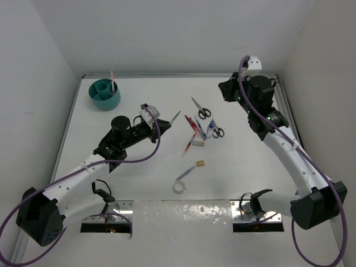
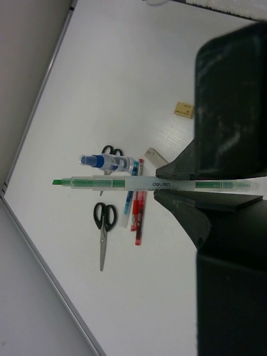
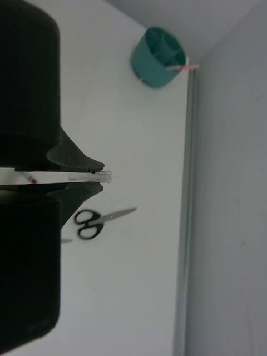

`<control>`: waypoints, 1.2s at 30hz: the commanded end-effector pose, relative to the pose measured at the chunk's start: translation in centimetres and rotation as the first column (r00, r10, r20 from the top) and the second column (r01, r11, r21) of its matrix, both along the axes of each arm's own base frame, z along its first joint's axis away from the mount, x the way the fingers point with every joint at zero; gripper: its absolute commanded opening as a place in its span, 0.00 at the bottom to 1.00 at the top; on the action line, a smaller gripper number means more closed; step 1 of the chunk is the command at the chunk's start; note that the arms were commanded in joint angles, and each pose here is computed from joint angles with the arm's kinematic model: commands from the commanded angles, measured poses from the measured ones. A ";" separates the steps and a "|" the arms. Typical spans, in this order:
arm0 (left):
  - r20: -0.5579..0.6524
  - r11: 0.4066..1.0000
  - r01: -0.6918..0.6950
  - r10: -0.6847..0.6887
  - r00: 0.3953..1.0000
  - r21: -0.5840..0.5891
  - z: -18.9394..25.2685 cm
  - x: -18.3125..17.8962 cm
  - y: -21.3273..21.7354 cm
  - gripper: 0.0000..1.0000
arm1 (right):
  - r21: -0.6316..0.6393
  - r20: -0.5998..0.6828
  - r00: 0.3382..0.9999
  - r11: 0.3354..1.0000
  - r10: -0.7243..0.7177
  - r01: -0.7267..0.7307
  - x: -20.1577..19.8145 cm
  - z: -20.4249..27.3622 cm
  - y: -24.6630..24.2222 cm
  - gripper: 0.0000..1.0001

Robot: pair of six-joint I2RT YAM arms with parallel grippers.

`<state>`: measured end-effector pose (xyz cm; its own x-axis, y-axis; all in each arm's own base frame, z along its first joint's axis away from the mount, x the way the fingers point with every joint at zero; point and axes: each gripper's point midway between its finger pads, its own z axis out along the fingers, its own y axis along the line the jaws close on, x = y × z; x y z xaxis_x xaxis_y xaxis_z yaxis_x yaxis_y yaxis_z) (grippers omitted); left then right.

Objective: Sort the stationery into containers
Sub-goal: Close the pen cap on the pen.

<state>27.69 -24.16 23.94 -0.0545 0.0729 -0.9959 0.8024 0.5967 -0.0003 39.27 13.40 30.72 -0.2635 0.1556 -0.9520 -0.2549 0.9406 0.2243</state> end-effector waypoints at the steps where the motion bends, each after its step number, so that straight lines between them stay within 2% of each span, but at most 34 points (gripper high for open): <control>1: 0.093 0.993 0.060 -0.051 0.994 -0.099 5.0 -0.8 -1.2 0.00 | 0.145 0.196 0.978 0.984 0.073 -0.102 -1.1 7.3 4.0 0.00; 4: 0.090 0.987 0.073 -0.060 0.994 -0.144 6.1 -1.3 -1.4 0.00 | 0.222 0.238 0.961 0.956 0.140 -0.194 -2.9 9.0 7.3 0.00; 7: 0.013 0.971 0.049 -0.048 0.999 -0.232 6.8 -1.6 -1.4 0.00 | 0.256 0.338 0.908 0.905 0.247 -0.341 -5.4 10.3 11.1 0.00; 11: -0.016 0.935 0.057 -0.067 0.998 -0.349 8.5 -2.1 -1.7 0.00 | 0.258 0.437 0.838 0.848 0.326 -0.464 -8.0 12.7 14.4 0.00; 14: -0.044 0.915 0.059 -0.084 0.996 -0.399 8.8 -2.4 -1.8 0.00 | 0.230 0.466 0.811 0.836 0.355 -0.498 -8.7 13.7 15.7 0.00; 23: -0.050 0.863 0.007 -0.038 0.998 -0.506 10.1 -2.3 -0.6 0.00 | 0.216 0.459 0.810 0.838 0.365 -0.501 -8.7 12.8 17.1 0.00; 36: -0.027 0.857 0.018 -0.037 0.999 -0.516 10.4 -2.6 -0.5 0.00 | 0.213 0.445 0.820 0.847 0.359 -0.487 -8.6 12.1 17.3 0.00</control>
